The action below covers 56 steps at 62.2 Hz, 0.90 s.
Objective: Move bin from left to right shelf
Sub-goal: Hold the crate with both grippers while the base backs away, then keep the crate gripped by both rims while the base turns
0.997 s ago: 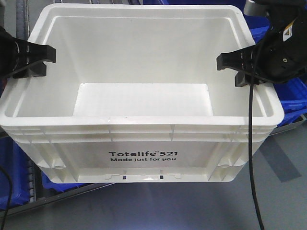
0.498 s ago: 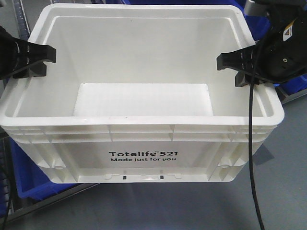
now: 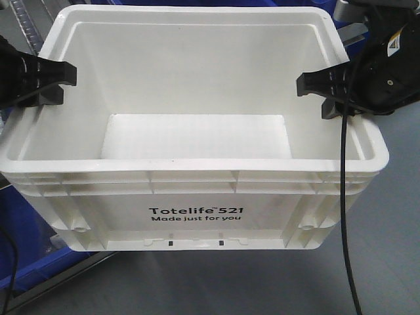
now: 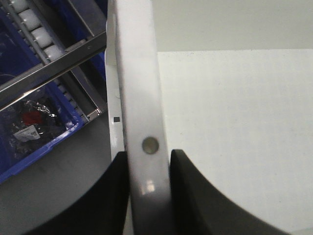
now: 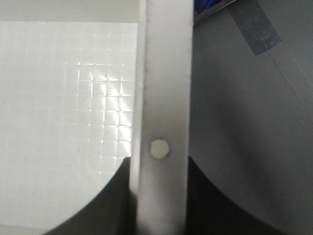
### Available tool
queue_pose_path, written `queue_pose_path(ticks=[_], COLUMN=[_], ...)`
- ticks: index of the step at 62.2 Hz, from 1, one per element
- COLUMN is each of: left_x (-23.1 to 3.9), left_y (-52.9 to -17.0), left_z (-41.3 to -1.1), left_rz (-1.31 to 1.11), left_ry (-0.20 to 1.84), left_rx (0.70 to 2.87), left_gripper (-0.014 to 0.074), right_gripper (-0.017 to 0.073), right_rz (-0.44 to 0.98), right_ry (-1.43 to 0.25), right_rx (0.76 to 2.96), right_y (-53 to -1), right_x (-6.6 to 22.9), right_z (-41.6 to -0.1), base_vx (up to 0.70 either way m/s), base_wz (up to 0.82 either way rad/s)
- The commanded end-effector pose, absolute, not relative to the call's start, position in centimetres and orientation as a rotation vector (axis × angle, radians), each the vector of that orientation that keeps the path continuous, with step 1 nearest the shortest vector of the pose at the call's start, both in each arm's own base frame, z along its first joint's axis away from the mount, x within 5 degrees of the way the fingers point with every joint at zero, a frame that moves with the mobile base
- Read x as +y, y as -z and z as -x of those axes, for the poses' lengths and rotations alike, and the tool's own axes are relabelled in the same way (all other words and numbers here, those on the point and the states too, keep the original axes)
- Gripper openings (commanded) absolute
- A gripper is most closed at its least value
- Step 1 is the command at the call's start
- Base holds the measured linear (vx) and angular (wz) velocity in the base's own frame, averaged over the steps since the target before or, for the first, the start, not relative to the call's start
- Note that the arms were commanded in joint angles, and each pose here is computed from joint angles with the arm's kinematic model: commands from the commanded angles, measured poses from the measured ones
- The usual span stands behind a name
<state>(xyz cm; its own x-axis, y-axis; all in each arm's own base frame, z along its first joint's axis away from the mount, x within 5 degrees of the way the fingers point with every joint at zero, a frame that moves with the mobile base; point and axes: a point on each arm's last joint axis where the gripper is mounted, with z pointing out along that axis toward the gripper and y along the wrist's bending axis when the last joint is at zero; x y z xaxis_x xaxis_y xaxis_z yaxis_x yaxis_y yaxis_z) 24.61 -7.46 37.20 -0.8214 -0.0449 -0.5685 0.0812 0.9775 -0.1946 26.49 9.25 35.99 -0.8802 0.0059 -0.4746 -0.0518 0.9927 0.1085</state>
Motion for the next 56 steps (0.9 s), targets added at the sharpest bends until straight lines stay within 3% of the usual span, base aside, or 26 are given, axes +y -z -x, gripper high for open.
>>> queue_pose_path(ticks=[1, 56], left_x=[-7.17, -7.17], left_y=[-39.96, -39.96], left_z=[-24.22, -24.22], left_rz=[-0.058, -0.058], left_ry=[0.276, 0.276], left_rx=[2.344, 2.344], left_gripper=[0.0152, 0.0152], right_gripper=[0.0029, 0.0029], right_rz=[0.037, 0.037], right_ry=[-0.172, -0.172], right_rx=[2.45, 2.45], right_y=[-39.1, -39.1], right_x=[8.56, 8.56], right_z=[-26.21, -26.21], base_vx=[-0.02, 0.03], base_wz=[-0.25, -0.27])
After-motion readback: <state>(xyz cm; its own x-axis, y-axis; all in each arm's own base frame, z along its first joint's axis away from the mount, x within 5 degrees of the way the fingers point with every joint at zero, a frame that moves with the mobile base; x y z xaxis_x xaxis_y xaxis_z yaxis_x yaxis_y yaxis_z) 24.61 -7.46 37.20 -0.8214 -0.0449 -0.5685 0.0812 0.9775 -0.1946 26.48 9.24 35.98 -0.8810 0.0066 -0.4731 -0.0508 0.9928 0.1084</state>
